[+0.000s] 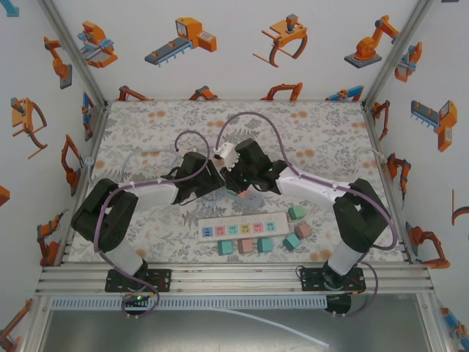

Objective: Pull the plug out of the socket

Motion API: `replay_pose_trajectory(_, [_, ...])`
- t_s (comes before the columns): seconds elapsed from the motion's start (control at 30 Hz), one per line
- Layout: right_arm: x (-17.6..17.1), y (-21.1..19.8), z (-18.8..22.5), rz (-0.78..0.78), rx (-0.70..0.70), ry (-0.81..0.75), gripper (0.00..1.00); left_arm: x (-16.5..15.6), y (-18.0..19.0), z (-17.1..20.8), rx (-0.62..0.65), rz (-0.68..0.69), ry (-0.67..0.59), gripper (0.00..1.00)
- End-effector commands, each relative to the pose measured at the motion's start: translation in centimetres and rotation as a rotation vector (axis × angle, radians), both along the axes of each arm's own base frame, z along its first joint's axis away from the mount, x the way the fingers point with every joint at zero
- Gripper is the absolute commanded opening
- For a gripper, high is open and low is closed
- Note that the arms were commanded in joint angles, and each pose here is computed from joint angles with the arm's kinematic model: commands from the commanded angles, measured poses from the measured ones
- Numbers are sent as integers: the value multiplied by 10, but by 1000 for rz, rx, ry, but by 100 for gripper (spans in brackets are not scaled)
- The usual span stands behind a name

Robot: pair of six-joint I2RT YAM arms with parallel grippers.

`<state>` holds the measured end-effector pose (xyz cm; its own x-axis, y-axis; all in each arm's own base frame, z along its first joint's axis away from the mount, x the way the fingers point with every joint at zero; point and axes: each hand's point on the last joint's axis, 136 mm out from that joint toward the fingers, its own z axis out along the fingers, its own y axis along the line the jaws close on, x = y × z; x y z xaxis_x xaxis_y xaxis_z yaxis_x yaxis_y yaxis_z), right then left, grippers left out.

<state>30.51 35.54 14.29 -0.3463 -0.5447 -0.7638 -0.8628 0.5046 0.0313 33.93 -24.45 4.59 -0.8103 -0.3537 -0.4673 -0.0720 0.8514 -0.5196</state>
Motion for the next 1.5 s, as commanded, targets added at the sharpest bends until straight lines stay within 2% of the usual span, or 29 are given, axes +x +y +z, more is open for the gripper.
replay_pose_trajectory(0.0, [10,9,67,11,153,-146,5,-98,92,-114,444,-21,399,58])
replay_pose_trajectory(0.13, [5,-1,44,11,95,-144,5,-94,84,-106,401,-42,379,59])
replay_pose_trajectory(0.2, [4,-7,28,8,49,-143,12,-89,78,-91,355,-55,351,62])
replay_pose_trajectory(0.27, [-3,-11,9,46,-2,-124,13,-83,74,-69,315,-60,310,68])
replay_pose_trajectory(0.4, [-10,-12,-14,67,-23,-74,15,-67,83,-7,286,-47,185,71])
replay_pose_trajectory(0.43, [-11,-11,-16,70,-27,-64,19,-64,86,6,285,-47,159,72])
replay_pose_trajectory(0.5, [-12,-10,-18,79,-46,-35,39,-60,90,27,286,-60,119,75])
replay_pose_trajectory(0.6, [-14,-12,-24,95,-118,12,58,-60,83,41,249,-105,141,78])
replay_pose_trajectory(0.7, [-12,-19,-35,86,-225,27,64,-58,68,47,132,-104,145,78])
replay_pose_trajectory(0.8, [-11,-22,-43,89,-287,19,64,-49,59,50,26,-74,145,78])
replay_pose_trajectory(1.0, [-9,-21,-57,108,-333,13,60,-33,37,51,-54,-88,158,76])
replay_pose_trajectory(1.1, [-9,-14,-56,116,-313,0,49,-28,29,40,-39,-89,168,76])
replay_pose_trajectory(1.23, [-7,-4,-51,129,-276,-22,27,-23,18,18,6,-64,205,74])
replay_pose_trajectory(1.33, [-10,3,-46,148,-239,-24,20,-18,10,8,26,-34,205,73])
replay_pose_trajectory(1.47, [-16,11,-40,178,-194,-23,15,-10,-1,-1,35,-17,207,73])
